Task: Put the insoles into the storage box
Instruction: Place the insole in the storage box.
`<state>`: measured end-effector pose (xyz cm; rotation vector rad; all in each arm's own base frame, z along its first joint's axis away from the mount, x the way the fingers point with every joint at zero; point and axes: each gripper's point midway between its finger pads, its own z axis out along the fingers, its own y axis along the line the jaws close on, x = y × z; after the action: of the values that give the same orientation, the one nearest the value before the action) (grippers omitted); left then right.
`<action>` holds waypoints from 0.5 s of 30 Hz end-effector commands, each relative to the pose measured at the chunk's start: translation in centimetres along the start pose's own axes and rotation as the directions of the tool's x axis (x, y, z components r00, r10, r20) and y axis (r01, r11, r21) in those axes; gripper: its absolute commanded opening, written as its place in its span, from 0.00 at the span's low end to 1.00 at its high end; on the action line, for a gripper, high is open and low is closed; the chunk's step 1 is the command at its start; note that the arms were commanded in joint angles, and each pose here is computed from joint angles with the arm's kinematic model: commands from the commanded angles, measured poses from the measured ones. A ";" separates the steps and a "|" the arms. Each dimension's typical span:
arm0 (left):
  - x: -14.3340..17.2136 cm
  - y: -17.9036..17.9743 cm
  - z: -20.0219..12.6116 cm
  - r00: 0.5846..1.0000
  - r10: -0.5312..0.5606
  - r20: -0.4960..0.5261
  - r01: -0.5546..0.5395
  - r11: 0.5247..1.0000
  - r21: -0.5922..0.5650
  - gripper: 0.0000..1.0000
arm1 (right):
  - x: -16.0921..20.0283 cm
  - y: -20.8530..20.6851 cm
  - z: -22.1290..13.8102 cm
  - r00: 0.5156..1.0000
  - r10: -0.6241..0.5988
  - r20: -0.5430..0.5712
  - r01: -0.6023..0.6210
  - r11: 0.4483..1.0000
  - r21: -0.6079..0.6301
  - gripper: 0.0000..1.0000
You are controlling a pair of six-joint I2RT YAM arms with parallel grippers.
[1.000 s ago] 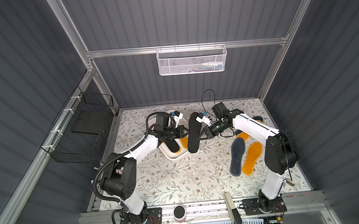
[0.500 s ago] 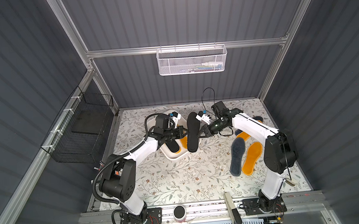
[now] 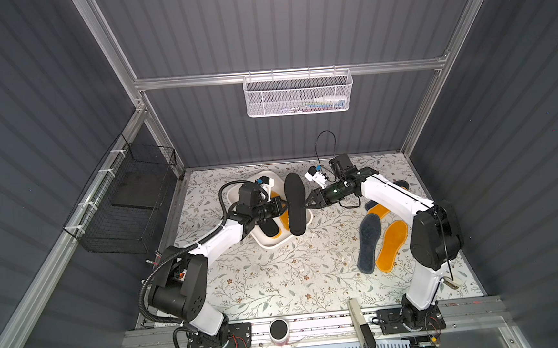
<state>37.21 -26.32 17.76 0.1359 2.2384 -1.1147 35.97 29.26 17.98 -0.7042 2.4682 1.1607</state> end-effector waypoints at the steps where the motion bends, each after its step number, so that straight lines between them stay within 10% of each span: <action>1: -2.1 0.8 -1.8 0.991 -0.070 0.113 0.078 0.995 -0.066 0.00 | -1.1 0.9 -2.1 0.997 -0.029 0.073 0.028 1.000 0.011 0.39; 15: -2.3 8.2 0.4 0.914 -0.355 0.195 0.400 0.867 -0.298 0.00 | -1.0 2.8 -5.9 0.979 -0.047 0.198 0.048 0.999 -0.004 0.41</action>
<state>41.49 -21.47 13.72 -0.4314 2.3255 -0.9172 34.94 26.68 23.36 -0.6230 2.2948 1.1481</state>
